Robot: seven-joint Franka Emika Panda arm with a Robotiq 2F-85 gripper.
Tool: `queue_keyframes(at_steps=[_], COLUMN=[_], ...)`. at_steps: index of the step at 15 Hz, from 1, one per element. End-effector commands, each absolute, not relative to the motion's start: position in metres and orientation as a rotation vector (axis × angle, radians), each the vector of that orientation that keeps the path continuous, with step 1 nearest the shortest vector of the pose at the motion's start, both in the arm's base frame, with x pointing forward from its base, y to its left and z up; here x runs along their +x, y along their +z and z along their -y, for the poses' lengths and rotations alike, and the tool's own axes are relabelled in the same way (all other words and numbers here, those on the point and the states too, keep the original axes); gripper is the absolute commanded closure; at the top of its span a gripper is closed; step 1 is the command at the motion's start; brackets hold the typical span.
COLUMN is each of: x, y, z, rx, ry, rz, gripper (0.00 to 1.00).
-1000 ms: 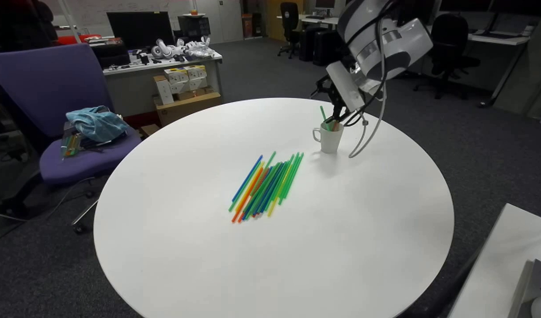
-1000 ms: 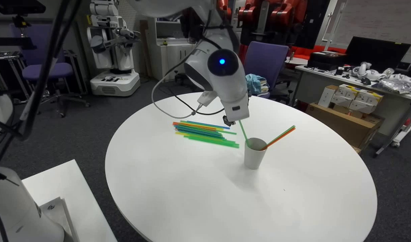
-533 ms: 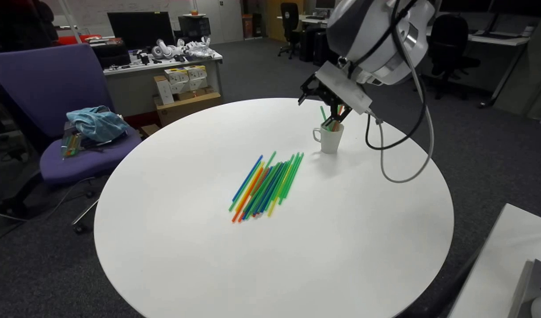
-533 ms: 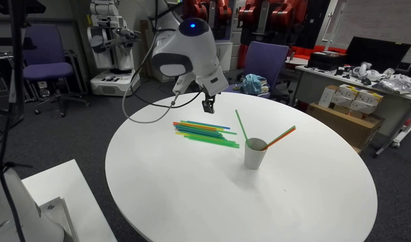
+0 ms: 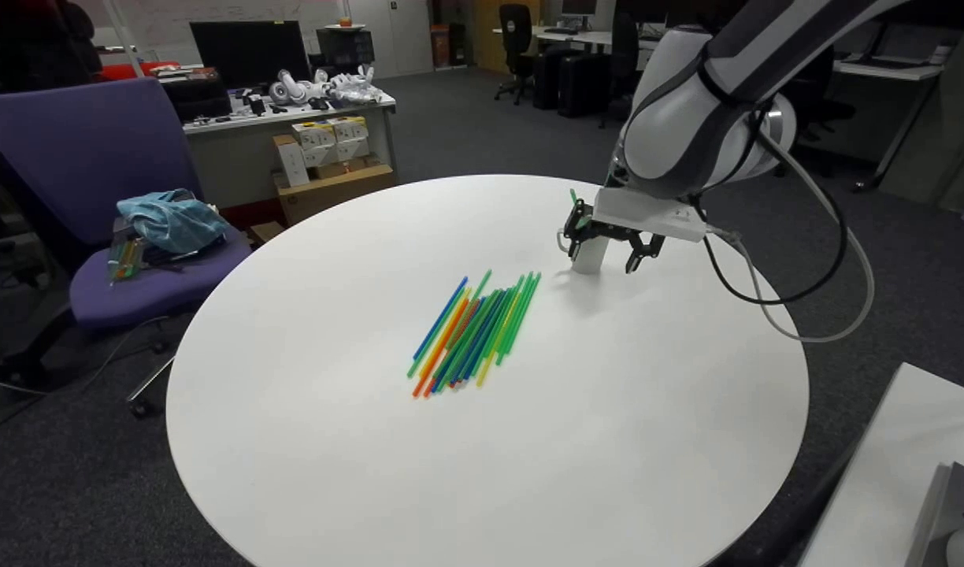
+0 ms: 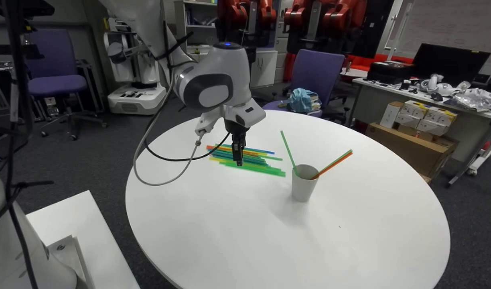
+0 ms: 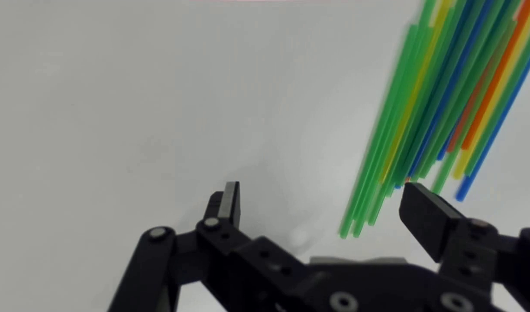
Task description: Put one green straw in the mug.
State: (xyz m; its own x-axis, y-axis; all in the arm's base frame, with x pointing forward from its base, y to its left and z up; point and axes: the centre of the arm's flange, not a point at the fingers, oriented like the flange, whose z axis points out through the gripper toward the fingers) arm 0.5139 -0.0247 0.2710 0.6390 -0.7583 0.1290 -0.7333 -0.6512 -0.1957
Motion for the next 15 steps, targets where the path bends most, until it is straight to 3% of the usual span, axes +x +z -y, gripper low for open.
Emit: queue_keyframes(at_steps=[1, 8, 15], x=[0.520, 0.534, 0.528], y=[0.313, 0.308, 0.301], z=[0.005, -0.004, -0.012], rx=[-2.860, -2.976, -2.984], ry=[-0.193, -0.049, -0.067], rz=[-0.992, -0.413, -0.442], gripper=[0.00, 0.00, 0.00])
